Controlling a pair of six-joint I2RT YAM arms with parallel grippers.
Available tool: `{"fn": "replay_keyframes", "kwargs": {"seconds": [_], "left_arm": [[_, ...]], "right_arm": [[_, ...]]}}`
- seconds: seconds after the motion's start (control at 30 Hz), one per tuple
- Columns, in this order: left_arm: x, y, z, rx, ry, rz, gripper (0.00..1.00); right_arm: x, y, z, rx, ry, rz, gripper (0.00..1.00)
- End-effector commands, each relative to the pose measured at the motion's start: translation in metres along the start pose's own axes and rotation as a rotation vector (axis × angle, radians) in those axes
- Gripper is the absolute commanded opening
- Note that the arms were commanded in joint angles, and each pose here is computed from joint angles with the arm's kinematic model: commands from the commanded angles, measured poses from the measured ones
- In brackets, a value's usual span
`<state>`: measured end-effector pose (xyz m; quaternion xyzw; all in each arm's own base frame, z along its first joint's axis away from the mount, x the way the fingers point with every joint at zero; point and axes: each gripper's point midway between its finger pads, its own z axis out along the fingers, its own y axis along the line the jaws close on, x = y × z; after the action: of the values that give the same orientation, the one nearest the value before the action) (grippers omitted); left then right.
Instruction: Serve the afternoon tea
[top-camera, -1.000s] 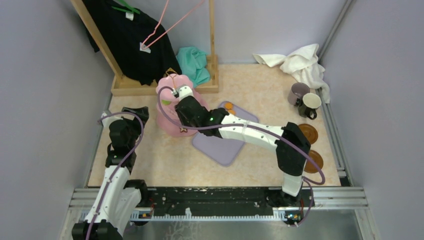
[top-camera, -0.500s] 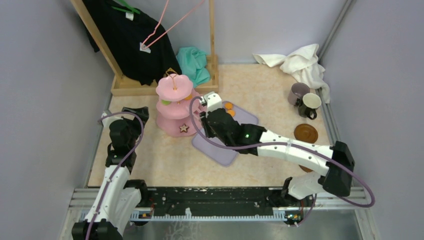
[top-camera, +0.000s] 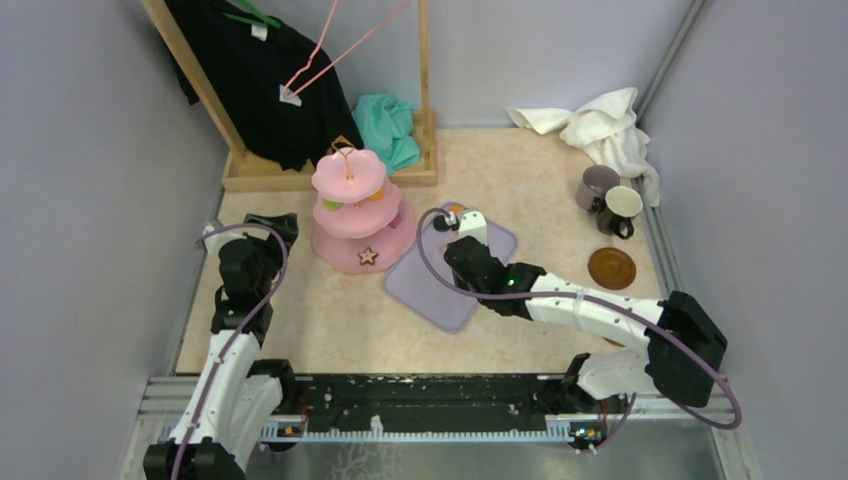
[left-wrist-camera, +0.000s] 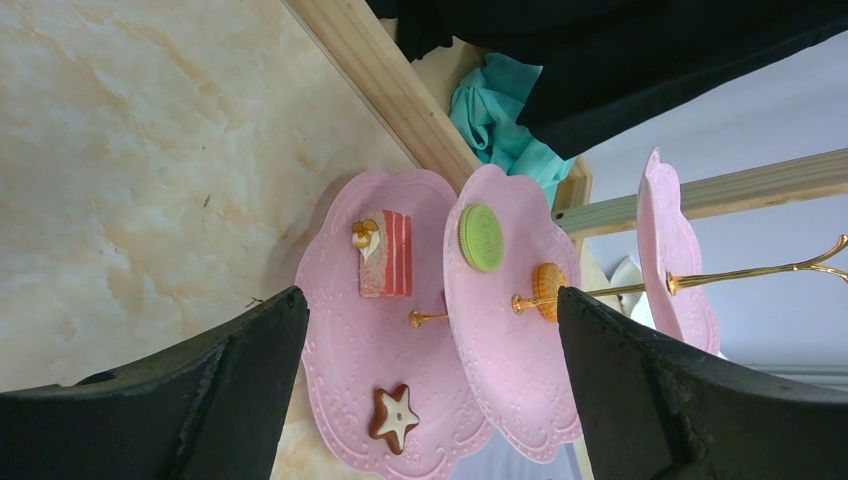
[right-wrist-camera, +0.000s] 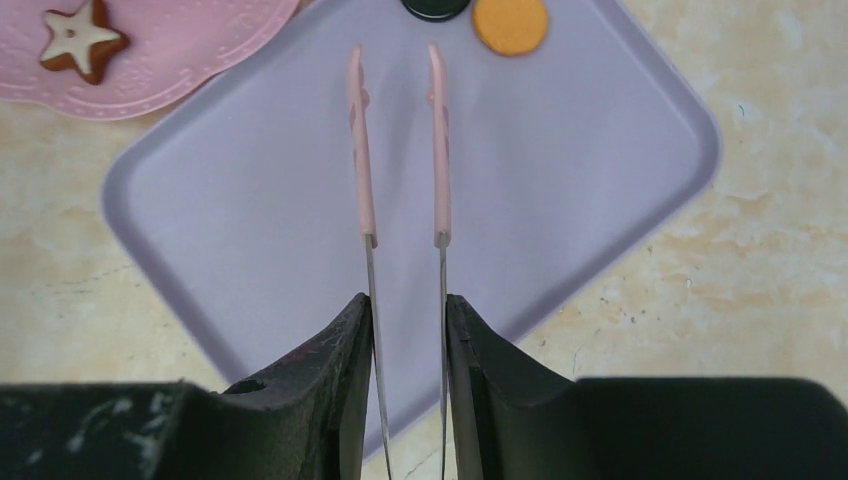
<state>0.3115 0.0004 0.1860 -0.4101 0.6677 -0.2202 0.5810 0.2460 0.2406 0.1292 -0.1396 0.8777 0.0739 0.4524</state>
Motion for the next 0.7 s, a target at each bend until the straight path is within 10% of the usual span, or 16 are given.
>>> {"fn": "replay_keyframes", "kwargs": {"seconds": [0.0,0.67], "left_arm": [[-0.004,-0.007,0.0,0.033,-0.015,-0.009,0.99],[-0.002,-0.005,0.0,0.032,-0.009,-0.016,0.99]], "right_arm": [[-0.012,0.0,0.011,-0.009,-0.046,0.102,0.31],[0.005,-0.001,0.056,0.024,0.039,0.117,0.35]]}}
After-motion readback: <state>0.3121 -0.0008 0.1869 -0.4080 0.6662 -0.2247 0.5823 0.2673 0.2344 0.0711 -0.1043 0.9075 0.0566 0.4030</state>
